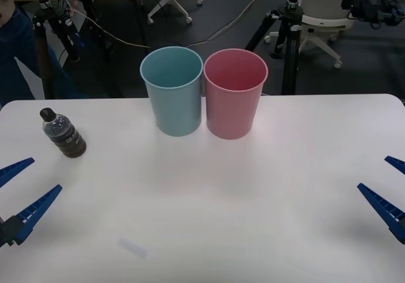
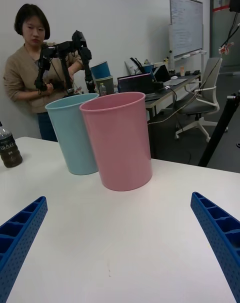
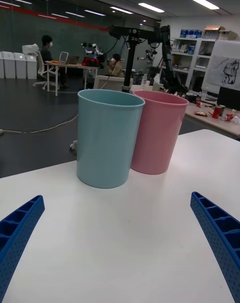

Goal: Grasp the object on the table and drop it into the matching bin: aluminum can to the light blue bin, PET bottle to the pink bin.

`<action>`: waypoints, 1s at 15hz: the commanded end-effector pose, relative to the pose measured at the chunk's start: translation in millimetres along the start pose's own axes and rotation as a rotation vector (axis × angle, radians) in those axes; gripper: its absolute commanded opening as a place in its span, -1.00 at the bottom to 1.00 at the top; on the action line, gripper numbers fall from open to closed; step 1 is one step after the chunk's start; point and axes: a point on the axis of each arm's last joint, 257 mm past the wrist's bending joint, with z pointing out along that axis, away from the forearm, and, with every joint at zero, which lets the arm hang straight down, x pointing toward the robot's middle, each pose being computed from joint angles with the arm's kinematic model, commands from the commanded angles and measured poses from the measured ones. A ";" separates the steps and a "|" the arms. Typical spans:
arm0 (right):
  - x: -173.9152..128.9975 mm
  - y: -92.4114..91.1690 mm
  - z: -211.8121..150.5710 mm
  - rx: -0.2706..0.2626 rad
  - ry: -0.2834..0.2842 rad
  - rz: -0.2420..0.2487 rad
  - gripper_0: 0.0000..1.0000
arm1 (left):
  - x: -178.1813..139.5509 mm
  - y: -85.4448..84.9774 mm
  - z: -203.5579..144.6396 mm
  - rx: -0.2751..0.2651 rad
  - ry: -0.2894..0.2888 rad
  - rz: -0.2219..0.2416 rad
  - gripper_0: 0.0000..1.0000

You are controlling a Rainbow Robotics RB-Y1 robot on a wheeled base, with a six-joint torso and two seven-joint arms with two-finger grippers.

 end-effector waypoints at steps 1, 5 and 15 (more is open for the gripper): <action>0.0 0.0 0.0 0.000 0.000 0.000 1.00 | 0.0 -4.3 -0.8 0.000 -0.001 0.002 1.00; 0.0 0.0 0.0 0.000 0.000 0.000 1.00 | -0.2 -6.3 -11.6 -0.021 0.008 0.009 1.00; 0.0 0.0 0.0 0.000 0.000 0.000 1.00 | 33.0 31.2 -51.6 -0.266 0.063 -0.017 1.00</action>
